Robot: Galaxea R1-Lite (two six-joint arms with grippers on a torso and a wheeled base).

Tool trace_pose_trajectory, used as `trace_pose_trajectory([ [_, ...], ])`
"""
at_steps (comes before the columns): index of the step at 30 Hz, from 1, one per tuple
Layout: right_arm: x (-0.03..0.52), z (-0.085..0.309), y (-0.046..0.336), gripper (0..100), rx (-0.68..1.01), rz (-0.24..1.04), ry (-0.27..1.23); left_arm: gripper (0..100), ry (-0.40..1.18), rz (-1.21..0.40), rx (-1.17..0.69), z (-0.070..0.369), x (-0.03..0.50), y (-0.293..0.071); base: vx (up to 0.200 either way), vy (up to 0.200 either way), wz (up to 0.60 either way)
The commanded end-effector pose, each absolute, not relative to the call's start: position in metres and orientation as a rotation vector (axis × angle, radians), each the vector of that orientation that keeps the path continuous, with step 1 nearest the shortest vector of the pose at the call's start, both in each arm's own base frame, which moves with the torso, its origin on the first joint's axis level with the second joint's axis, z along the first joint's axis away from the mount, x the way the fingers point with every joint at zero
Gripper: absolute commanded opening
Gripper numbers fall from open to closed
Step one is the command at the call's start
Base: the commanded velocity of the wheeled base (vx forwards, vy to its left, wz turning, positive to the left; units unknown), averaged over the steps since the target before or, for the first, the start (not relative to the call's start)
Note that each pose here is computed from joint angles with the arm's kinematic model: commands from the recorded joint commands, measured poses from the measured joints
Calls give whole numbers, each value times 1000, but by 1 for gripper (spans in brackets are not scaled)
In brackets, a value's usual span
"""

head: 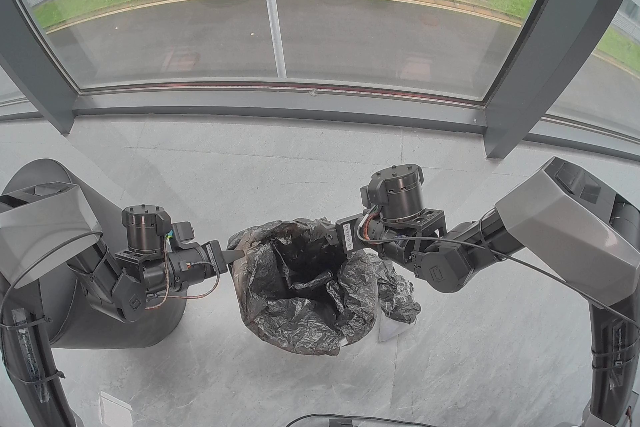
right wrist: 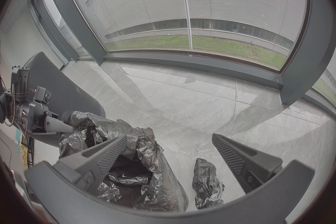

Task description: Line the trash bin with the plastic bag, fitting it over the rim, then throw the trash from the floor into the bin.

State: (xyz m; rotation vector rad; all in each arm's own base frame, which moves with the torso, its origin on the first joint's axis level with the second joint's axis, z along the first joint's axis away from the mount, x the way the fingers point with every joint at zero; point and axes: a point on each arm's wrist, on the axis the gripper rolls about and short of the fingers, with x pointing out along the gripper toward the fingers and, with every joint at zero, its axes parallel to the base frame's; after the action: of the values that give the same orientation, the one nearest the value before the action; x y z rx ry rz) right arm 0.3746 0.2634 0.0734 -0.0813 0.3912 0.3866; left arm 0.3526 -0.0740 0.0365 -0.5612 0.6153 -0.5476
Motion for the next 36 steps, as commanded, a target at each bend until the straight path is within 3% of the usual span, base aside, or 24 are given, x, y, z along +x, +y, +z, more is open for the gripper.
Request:
trace_pose_trajectory([
  [1, 374, 73, 263, 100, -81, 387, 391, 0, 611, -539, -561, 37, 353, -74, 0, 0, 0],
  [5, 374, 75, 263, 100, -78, 388, 389, 0, 604, -526, -556, 38, 353, -74, 0, 0, 0],
  [6, 374, 76, 263, 100, -77, 388, 387, 100, 605, -527, -555, 38, 352, -75, 0, 0, 0],
  [25, 367, 84, 258, 100, -46, 384, 361, 100, 611, -511, -582, 22, 355, -72, 0, 0, 0],
  [30, 340, 80, 258, 100, -41, 415, 400, 100, 623, -421, -515, 2, 356, -75, 0, 0, 0],
  [36, 331, 65, 264, 100, -58, 435, 414, 100, 620, -435, -463, -7, 351, -77, 0, 0, 0],
])
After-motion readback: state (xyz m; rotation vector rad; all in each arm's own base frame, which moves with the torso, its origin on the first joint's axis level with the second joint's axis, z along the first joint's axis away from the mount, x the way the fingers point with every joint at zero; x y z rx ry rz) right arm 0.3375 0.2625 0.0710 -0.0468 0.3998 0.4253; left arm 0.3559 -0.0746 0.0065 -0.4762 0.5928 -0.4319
